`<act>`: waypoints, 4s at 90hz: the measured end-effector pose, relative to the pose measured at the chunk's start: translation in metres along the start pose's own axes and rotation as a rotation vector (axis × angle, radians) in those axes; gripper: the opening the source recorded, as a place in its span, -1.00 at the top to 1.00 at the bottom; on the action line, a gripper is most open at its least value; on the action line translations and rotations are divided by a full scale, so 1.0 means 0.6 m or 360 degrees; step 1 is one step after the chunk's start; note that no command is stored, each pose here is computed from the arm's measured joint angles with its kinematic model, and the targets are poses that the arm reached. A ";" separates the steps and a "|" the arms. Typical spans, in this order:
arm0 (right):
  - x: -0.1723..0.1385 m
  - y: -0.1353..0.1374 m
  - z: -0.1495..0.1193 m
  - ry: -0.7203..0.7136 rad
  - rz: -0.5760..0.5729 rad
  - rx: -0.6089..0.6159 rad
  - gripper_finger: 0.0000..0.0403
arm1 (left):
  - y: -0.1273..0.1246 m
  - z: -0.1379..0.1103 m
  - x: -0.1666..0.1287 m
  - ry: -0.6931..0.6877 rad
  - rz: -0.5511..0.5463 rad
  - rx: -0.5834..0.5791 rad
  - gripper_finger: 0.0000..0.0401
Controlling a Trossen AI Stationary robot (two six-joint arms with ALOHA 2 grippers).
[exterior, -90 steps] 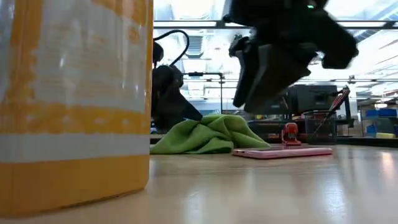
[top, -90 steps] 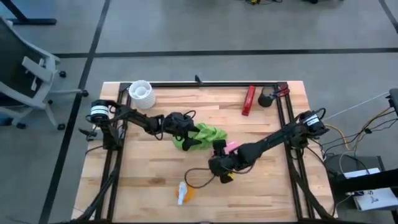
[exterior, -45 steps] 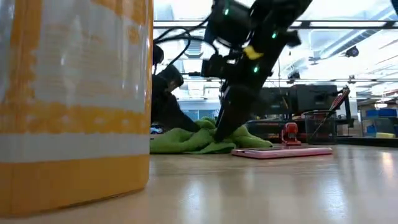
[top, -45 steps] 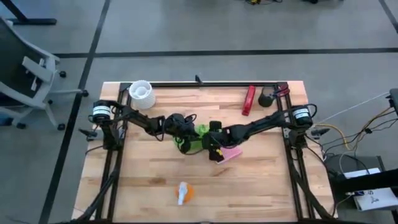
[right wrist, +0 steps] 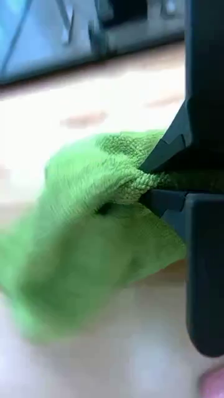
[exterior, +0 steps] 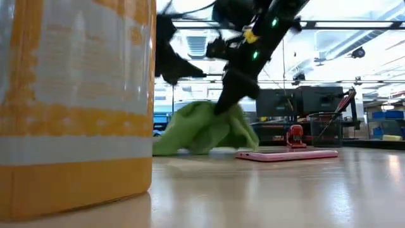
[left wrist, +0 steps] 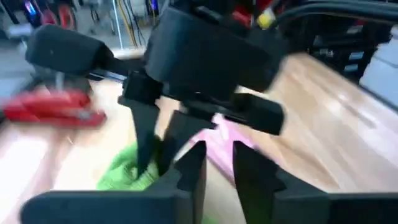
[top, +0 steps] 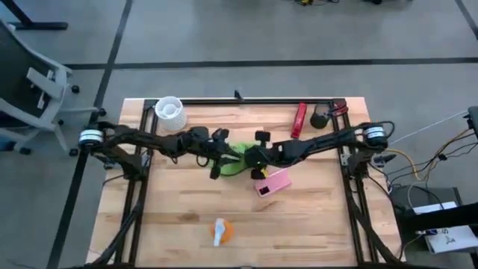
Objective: Apply microfiber cloth
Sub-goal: Wipe the back and front of the cellphone using the microfiber cloth
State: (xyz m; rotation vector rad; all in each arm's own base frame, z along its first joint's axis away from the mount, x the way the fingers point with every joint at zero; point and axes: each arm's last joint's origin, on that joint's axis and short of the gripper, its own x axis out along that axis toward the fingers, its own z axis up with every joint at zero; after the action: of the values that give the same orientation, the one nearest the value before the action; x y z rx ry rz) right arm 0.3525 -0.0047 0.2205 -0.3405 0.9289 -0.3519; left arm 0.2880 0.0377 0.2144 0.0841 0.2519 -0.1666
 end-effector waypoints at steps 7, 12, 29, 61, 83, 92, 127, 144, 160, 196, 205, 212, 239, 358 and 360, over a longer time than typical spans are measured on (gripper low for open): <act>-0.045 -0.022 -0.003 0.0003 -0.0078 0.0028 0.99 | -0.006 0.010 -0.012 -0.0032 -0.0006 -0.0007 0.47; -0.080 -0.036 -0.007 -0.0003 -0.0100 0.0052 0.99 | -0.012 0.012 -0.012 -0.0070 -0.0023 -0.0026 0.39; -0.189 -0.075 -0.032 -0.0100 0.0044 0.0106 1.00 | -0.033 0.002 0.012 -0.0119 -0.0093 -0.0108 0.19; -0.274 -0.080 -0.095 0.0050 0.0882 0.0300 1.00 | -0.036 -0.038 0.131 -0.0015 -0.0163 -0.0199 0.30; -0.260 -0.061 -0.125 0.0402 0.0990 0.0431 1.00 | -0.028 -0.080 0.199 0.0229 -0.0179 -0.0255 0.47; -0.236 -0.044 -0.128 0.0343 0.1029 0.0418 1.00 | -0.026 -0.096 0.221 0.0275 -0.0180 -0.0265 0.54; -0.068 0.053 -0.120 0.0014 0.1067 0.0427 1.00 | -0.025 -0.171 0.251 0.0476 -0.0067 -0.0296 0.70; 0.006 0.111 -0.120 0.0002 0.1094 0.0384 1.00 | -0.025 -0.178 0.250 0.0510 -0.0055 -0.0312 0.70; 0.020 0.141 -0.125 0.0074 0.1036 0.0378 1.00 | -0.026 -0.182 0.249 0.0547 -0.0048 -0.0277 0.70; -0.058 0.124 -0.169 0.0376 0.0590 0.0420 1.00 | -0.026 -0.187 0.247 0.0590 -0.0051 -0.0237 0.71; -0.071 0.117 -0.188 0.0448 0.0448 0.0498 1.00 | -0.026 -0.187 0.247 0.0590 -0.0052 -0.0236 0.71; -0.074 0.117 -0.189 0.0370 0.0422 0.0547 1.00 | -0.026 -0.187 0.247 0.0588 -0.0051 -0.0236 0.71; -0.035 0.148 -0.161 -0.0033 0.0574 0.0625 1.00 | -0.026 -0.184 0.246 0.0558 -0.0048 -0.0253 0.71; -0.020 0.160 -0.160 -0.0016 0.0637 0.0715 1.00 | -0.024 -0.159 0.244 0.0465 -0.0028 -0.0349 0.71; -0.020 0.160 -0.160 -0.0017 0.0637 0.0716 1.00 | -0.024 -0.159 0.244 0.0465 -0.0028 -0.0349 0.71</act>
State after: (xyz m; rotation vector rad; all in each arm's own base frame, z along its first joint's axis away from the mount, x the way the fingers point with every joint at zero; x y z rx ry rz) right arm 0.2810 0.0734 0.1342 0.2546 0.8569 -0.1807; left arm 0.4025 0.0106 0.0844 -0.1126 0.5604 -0.1427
